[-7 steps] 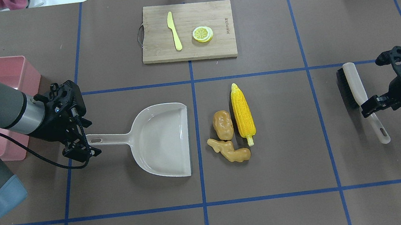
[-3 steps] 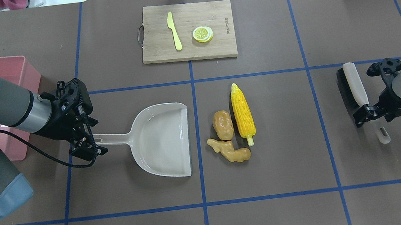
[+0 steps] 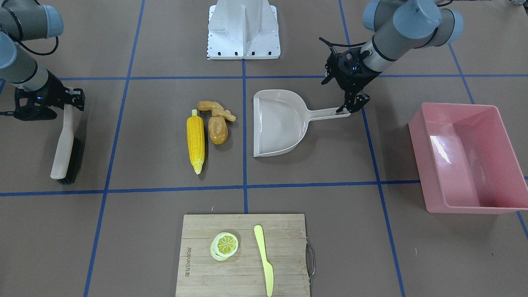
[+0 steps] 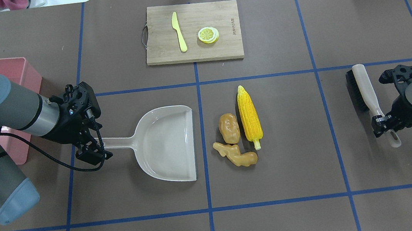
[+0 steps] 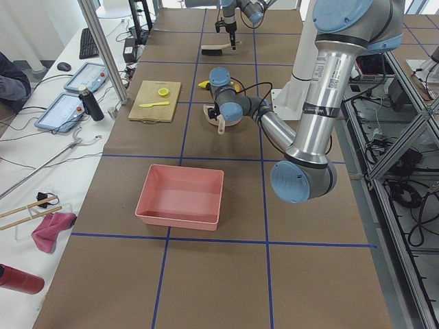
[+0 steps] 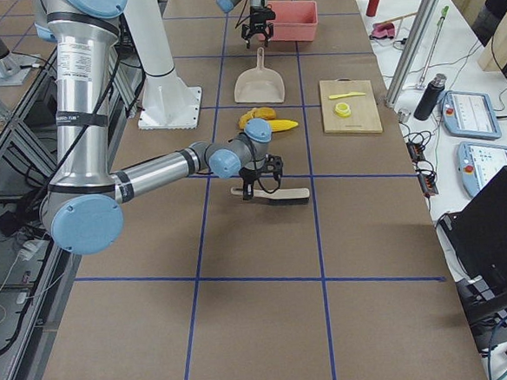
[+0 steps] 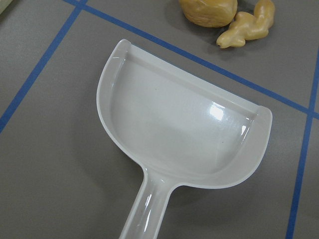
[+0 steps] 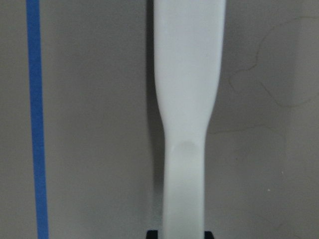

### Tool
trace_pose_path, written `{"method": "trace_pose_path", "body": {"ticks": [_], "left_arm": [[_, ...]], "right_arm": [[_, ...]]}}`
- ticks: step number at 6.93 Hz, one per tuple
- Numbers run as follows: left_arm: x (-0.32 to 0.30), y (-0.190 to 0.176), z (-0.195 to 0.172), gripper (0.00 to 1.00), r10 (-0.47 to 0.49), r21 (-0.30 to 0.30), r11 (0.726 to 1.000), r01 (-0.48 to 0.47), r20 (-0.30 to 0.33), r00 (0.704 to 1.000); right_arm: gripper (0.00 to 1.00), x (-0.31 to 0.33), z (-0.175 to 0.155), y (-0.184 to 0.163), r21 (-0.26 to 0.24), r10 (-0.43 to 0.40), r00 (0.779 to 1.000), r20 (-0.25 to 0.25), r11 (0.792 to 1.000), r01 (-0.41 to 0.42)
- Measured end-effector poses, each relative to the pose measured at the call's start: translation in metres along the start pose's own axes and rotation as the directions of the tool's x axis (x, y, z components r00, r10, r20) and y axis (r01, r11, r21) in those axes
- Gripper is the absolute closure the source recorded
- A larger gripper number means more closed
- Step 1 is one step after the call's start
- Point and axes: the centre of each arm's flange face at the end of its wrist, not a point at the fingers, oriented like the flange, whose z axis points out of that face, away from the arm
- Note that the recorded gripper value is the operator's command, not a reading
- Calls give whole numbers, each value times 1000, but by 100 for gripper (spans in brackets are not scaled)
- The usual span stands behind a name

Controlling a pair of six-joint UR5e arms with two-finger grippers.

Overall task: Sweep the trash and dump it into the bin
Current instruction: 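Grasp the dustpan handle with the left gripper while the right lifts the brush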

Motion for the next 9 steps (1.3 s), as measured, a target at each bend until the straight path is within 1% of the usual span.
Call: {"method": "trace_pose_path", "body": {"ticks": [1,2,3,4,5,6,7,8,9], "left_arm": [[-3,2,4,2,-11,-19,1000,11,10,1000],[-5,2,1,2,-3,-19,1000,3,18,1000],[-10,1,-11,2,20,-4,1000,-20,36,999],[-16,1,-25,2,49,8,999,-49,58,997],[-22,3,-31,2,91,9,996,-92,94,991],[-27,4,-33,2,134,4,991,-136,146,980],[-29,7,-27,2,162,-8,987,-163,170,972],[-27,8,-20,2,190,-19,982,-190,170,967],[-22,8,-13,2,224,-27,975,-222,161,961]], "right_arm": [[100,8,-11,1,13,5,1000,1,1000,-5],[100,15,-21,0,25,11,1000,0,1000,-11],[100,16,-34,-2,39,24,1000,0,999,-24],[100,-2,-55,-6,46,30,1000,0,998,-30],[100,-46,-83,-14,48,21,1000,-2,999,-21],[100,-97,-106,-21,48,-3,1000,-6,999,4],[100,-141,-116,-21,54,-45,999,-16,998,46],[100,-172,-117,-15,53,-85,996,-22,995,86],[100,-192,-115,-10,42,-109,994,-24,993,110]]}}
